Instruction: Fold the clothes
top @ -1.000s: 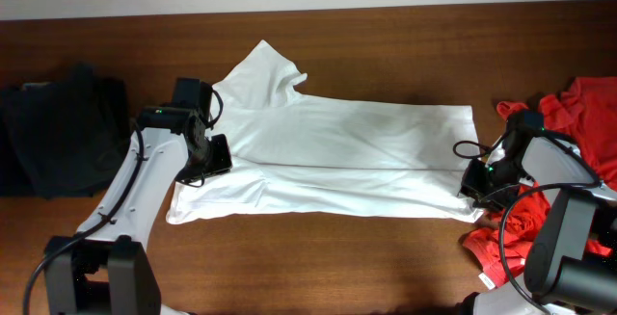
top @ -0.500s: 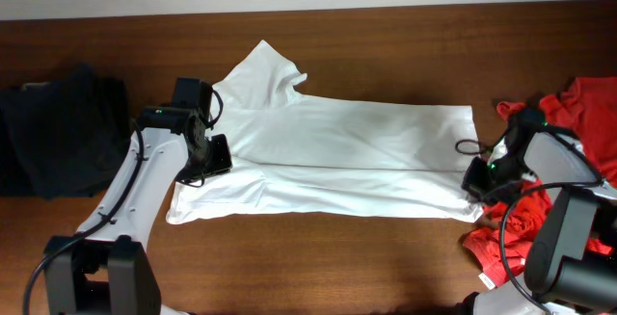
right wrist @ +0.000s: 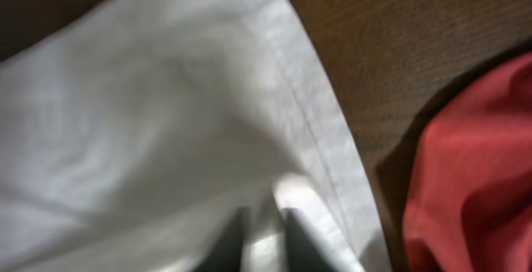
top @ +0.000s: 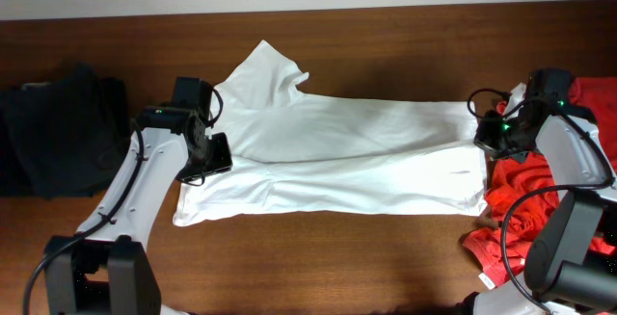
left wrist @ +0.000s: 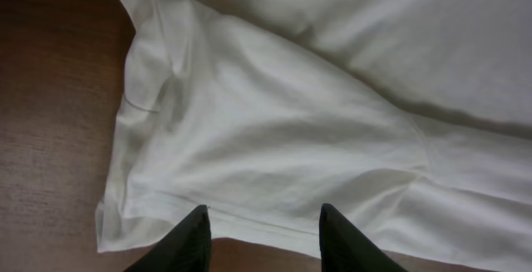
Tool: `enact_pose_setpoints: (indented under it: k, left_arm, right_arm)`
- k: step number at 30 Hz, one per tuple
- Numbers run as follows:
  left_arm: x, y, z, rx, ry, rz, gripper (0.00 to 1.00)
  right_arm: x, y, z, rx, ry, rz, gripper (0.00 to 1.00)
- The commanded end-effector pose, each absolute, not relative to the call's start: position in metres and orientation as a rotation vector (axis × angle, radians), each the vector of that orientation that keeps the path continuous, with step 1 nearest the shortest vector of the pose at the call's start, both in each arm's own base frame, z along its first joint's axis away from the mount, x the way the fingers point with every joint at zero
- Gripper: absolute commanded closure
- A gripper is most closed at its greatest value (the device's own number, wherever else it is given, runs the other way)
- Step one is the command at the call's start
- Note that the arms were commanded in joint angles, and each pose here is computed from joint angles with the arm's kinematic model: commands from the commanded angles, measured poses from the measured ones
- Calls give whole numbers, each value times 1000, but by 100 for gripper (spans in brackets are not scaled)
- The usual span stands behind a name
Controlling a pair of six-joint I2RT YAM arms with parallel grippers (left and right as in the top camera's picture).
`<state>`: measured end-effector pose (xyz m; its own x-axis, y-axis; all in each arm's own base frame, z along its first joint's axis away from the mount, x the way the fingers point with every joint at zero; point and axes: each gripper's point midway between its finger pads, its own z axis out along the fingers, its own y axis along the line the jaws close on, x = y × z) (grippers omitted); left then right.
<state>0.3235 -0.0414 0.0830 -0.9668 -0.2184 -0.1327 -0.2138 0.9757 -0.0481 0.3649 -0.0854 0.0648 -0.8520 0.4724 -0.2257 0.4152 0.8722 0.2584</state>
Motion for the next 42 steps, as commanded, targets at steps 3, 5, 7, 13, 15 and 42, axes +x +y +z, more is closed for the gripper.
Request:
enact_pose_setpoints:
  k: [3,5,7,13,15,42]
  left_arm:
    - [318,-57,82,-260,3028,-149,54]
    - [314,-71,82,-132,3040,-173,54]
    - [311,-86,82,-2,3042,-172,53]
    - [299,-111,66,216,3059,12,51]
    - [296,-113,50,271,3089,98,50]
    - [390,-97,55,139,2849,355,55]
  right_arm:
    - [346,-73,60,671,2864,305,57]
    - [319,-67,55,715,2971,304,64]
    - [295,-64,44,749,3053,284,65]
    - [258,-53,18,789,3155,290,73]
    - [256,-53,17,791,3160,291,73]
    - [258,-53,17,788,3152,289,65]
